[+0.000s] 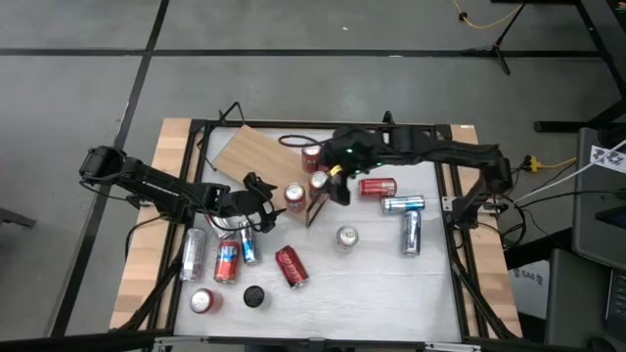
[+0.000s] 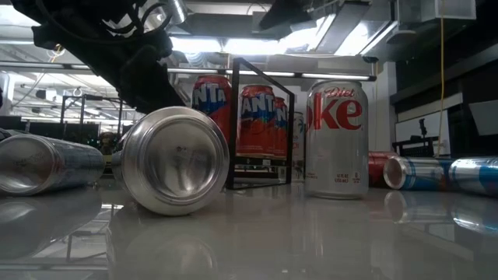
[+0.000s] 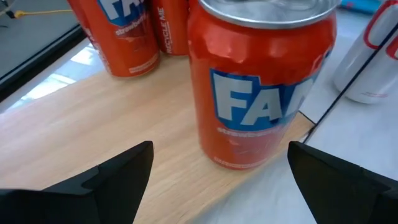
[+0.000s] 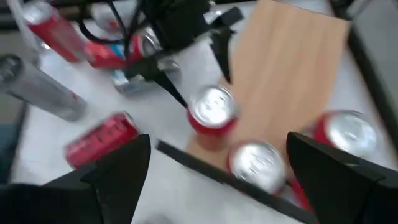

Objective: Pick and place cans onto a shelf
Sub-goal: Put the bottom right red soda can on the shelf aligned with the other red soda can

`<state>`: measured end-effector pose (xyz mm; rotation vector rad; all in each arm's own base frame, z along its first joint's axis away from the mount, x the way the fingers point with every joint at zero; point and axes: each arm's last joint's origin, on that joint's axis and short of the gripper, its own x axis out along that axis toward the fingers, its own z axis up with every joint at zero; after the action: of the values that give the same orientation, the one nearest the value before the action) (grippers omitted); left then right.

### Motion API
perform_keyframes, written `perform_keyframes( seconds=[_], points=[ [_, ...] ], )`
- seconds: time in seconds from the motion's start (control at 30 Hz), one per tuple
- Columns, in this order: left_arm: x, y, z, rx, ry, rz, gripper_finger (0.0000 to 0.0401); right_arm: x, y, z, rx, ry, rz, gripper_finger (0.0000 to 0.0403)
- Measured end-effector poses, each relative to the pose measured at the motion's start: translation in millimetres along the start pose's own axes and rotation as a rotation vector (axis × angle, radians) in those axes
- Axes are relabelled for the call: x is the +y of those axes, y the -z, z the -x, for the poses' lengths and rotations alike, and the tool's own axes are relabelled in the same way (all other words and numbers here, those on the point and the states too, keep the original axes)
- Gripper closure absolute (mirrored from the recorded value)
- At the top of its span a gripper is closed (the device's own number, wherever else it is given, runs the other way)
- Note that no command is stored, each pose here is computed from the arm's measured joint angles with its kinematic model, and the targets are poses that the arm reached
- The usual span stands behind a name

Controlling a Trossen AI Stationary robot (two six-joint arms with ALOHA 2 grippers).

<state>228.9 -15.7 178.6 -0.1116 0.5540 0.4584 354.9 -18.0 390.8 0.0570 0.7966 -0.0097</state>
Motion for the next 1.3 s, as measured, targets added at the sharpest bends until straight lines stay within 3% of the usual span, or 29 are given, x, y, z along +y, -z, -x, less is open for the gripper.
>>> perform_keyframes(
  seconds=[0.17,0.47,0.8,1.3],
  points=[
    [-1,-2,0,-0.022,0.008,-0.015,0.0035,20,11,17,0.072,0.062,0.099,0.0040],
    [-2,-6,-1,-0.050,0.043,-0.144,0.0035,37,44,9,0.160,-0.018,0.132,0.0040],
    [7,-14,-6,-0.084,0.049,-0.099,0.0035,36,54,-9,0.173,-0.017,0.111,0.0040],
    [10,-18,-8,-0.102,0.111,-0.078,0.0035,36,53,-13,0.140,-0.019,0.109,0.0040]
  ],
)
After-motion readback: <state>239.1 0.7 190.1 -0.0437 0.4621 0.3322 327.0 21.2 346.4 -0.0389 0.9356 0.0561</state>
